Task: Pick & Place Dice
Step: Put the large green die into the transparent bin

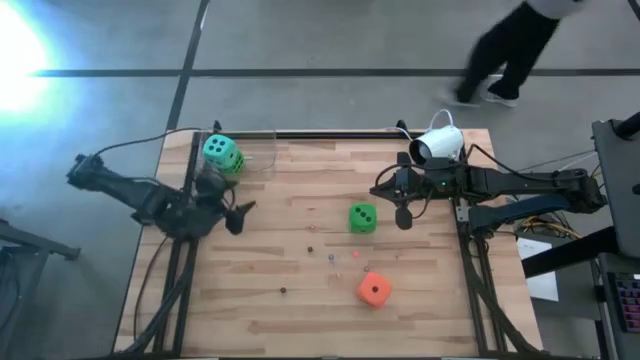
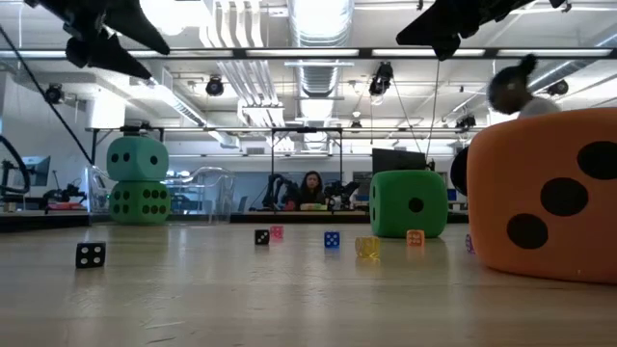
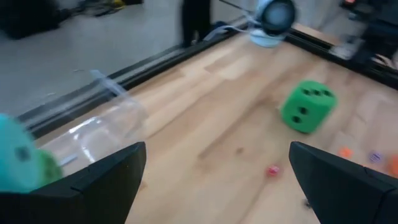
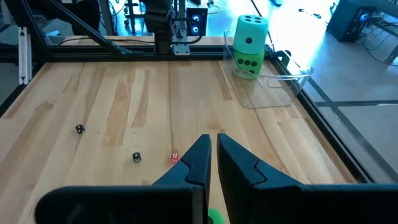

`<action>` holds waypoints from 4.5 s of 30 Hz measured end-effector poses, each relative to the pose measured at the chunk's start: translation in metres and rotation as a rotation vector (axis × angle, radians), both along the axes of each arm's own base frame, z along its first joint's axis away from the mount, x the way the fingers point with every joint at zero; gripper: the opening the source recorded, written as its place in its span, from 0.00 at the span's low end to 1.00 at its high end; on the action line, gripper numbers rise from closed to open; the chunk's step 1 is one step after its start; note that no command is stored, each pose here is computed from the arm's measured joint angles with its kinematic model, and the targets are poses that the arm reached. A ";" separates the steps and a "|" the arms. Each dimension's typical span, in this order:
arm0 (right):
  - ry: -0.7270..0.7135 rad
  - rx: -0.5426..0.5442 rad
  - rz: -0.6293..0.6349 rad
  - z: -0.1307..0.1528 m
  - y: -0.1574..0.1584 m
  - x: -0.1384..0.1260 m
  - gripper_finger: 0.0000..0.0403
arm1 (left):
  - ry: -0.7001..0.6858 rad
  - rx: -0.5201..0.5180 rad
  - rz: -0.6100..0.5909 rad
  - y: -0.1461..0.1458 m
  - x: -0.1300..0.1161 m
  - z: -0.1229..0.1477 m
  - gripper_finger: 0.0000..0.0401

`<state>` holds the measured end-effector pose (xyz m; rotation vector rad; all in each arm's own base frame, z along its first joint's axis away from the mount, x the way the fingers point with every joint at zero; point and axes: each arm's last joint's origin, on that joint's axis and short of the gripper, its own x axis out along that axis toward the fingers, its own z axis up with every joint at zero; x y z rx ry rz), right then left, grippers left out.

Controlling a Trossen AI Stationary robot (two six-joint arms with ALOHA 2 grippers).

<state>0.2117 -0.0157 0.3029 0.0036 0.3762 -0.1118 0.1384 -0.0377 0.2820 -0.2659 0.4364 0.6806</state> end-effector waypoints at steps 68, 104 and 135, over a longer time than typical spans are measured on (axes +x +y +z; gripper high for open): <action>0.810 0.176 -0.154 -0.141 0.006 0.051 0.07 | 0.049 0.045 -0.083 -0.022 0.023 -0.006 0.99; 0.714 -0.020 -0.021 -0.138 -0.033 0.181 0.07 | 0.057 0.045 -0.086 -0.022 0.023 -0.008 0.99; 0.077 0.035 0.031 -0.051 0.041 0.019 0.07 | 0.058 0.062 -0.140 -0.028 0.034 -0.011 0.99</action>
